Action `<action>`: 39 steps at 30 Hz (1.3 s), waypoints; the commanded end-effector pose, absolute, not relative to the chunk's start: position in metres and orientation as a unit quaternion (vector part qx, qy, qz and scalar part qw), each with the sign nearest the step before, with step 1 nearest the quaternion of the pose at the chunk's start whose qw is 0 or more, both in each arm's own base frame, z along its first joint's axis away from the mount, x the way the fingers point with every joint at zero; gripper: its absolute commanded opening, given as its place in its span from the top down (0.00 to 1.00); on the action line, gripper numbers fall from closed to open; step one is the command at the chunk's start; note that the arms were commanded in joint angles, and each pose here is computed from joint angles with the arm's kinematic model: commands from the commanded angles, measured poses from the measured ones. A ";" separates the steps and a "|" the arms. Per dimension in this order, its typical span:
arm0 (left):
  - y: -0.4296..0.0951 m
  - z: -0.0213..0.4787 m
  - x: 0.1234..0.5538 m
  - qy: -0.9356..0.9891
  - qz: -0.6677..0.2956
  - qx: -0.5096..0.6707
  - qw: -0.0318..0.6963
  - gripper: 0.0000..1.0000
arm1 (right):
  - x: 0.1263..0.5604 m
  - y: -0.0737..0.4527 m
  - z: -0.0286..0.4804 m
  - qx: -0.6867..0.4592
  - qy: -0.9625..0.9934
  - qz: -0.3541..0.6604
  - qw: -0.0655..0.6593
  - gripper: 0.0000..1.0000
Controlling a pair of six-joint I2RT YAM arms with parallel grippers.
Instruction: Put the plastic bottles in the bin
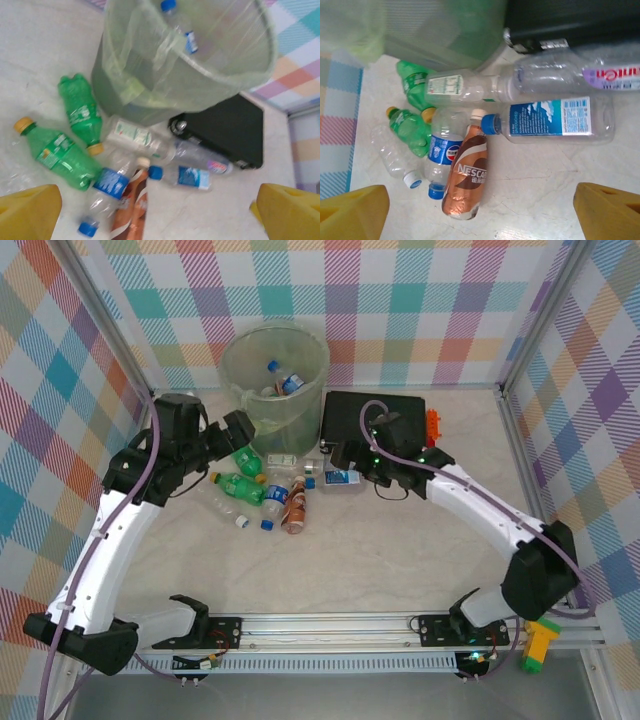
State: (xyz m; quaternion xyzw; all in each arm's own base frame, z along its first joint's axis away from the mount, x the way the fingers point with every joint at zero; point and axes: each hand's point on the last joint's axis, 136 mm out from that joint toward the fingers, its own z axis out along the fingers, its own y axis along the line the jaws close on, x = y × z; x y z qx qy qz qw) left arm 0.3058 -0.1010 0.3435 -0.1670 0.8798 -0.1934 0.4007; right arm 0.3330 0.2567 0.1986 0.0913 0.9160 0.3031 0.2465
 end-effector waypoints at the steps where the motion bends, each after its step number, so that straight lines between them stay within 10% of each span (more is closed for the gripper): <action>1: -0.104 0.329 0.284 0.902 -0.182 -0.115 0.373 0.00 | 0.343 0.258 0.172 0.221 0.904 0.310 0.195 0.12; 39: -0.102 0.314 0.246 0.912 -0.170 -0.054 0.369 0.00 | 0.389 0.262 0.019 0.557 0.798 0.218 0.070 0.19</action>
